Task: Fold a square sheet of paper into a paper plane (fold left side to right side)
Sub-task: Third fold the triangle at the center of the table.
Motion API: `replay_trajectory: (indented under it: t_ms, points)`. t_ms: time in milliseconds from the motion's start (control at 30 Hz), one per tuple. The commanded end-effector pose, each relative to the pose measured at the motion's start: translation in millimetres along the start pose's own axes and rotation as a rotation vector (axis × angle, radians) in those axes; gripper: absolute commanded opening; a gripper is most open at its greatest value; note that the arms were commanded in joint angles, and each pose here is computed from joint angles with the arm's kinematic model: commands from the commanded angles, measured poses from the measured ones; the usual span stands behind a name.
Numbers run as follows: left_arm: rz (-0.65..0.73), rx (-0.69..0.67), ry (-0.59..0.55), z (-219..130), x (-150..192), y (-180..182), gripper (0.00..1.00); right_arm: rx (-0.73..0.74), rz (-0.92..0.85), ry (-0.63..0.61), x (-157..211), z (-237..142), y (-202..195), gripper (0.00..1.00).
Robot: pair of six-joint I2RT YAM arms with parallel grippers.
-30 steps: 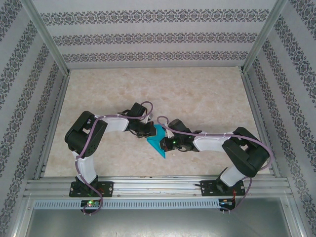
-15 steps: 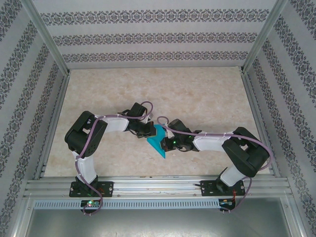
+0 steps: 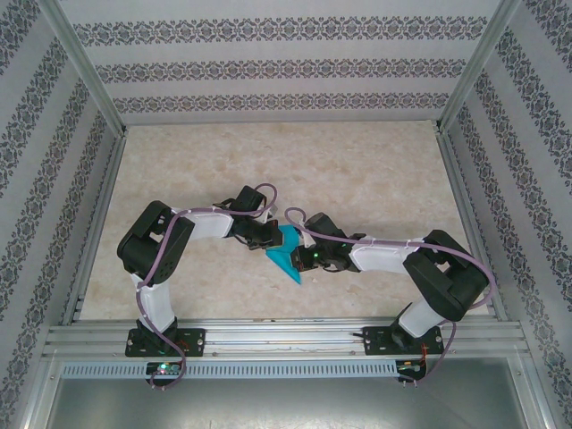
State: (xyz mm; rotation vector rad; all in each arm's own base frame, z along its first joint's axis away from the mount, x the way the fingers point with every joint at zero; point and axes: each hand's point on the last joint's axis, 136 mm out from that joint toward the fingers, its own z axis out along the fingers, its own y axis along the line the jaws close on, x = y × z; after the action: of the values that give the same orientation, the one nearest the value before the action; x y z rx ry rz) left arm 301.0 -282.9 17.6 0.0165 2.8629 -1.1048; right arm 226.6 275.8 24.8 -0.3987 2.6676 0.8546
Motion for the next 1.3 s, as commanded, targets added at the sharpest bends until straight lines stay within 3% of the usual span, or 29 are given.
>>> replay_trajectory:
  t_ms: [0,367,733,1067,1267]
  points:
    - [-0.034,-0.089,0.049,12.3,16.6,24.4,0.04,0.017,-0.020,-0.013,-7.3,-0.2,-1.3,0.00]
    - [-0.035,-0.088,0.048,12.0,16.5,24.5,0.05,0.016,-0.011,0.019,0.0,5.2,-4.4,0.00]
    - [-0.014,-0.077,0.021,5.9,8.2,14.7,0.20,0.028,0.009,0.059,11.1,11.8,-11.6,0.00]
    - [0.086,-0.062,-0.091,-39.0,-38.8,-18.3,0.27,0.031,0.025,0.084,21.9,13.0,-16.3,0.00]
    - [0.135,-0.025,-0.186,-63.3,-33.1,-23.7,0.21,0.023,0.033,0.089,22.7,13.7,-15.1,0.00]
